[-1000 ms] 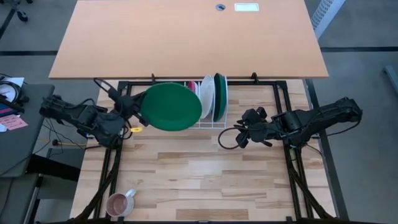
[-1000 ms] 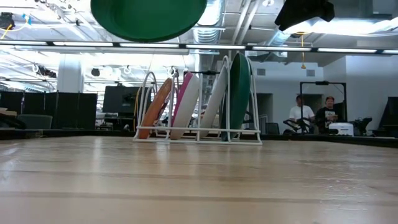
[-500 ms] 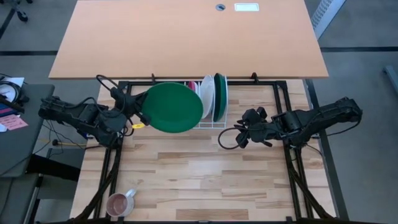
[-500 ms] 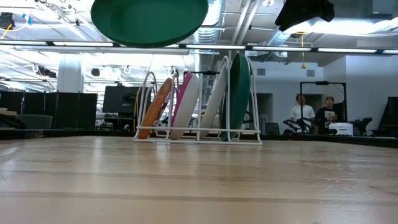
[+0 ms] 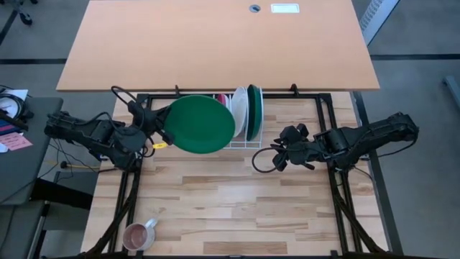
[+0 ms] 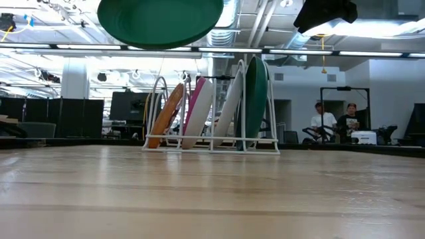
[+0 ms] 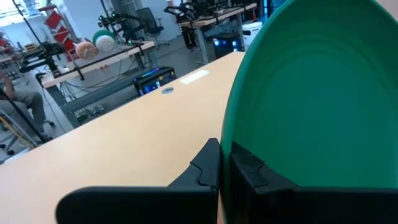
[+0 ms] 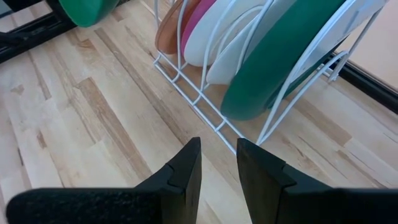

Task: Sort dishes
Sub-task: Put the green plate in the dish rack

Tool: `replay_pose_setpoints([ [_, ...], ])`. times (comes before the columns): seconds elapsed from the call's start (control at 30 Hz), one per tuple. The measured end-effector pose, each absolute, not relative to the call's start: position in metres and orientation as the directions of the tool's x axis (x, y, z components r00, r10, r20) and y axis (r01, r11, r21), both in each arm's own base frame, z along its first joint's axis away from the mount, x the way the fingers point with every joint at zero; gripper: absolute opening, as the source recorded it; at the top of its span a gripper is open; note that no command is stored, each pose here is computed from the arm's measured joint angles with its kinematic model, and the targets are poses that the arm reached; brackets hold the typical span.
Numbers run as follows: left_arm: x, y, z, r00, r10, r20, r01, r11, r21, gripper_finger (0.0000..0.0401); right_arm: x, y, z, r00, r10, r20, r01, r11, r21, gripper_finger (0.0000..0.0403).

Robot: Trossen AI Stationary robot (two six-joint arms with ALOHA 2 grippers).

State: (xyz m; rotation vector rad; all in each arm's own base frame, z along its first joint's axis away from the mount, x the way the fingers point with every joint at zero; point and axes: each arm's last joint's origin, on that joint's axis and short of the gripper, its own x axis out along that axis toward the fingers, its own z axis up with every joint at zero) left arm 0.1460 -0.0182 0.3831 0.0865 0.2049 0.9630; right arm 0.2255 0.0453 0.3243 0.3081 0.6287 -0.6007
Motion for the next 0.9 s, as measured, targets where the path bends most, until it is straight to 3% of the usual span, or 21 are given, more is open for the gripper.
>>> replay_pose_setpoints([
  [0.37,0.151,-0.02,0.395,0.573,0.815,-0.087,-0.793,0.578,0.195,0.0,0.226,0.045,0.324,0.647,-0.437,-0.625,0.608,0.79,0.078,0.0108],
  [0.73,0.156,-0.008,0.406,0.559,0.828,-0.05,-0.798,0.554,0.237,0.0,0.228,0.022,0.325,0.589,-0.541,-0.601,0.67,0.742,-0.011,0.0108],
  [0.9,0.159,-0.002,0.398,0.61,0.787,-0.095,-0.76,0.615,0.211,0.0,0.229,0.022,0.325,0.592,-0.539,-0.6,0.673,0.74,0.0,0.0108],
])
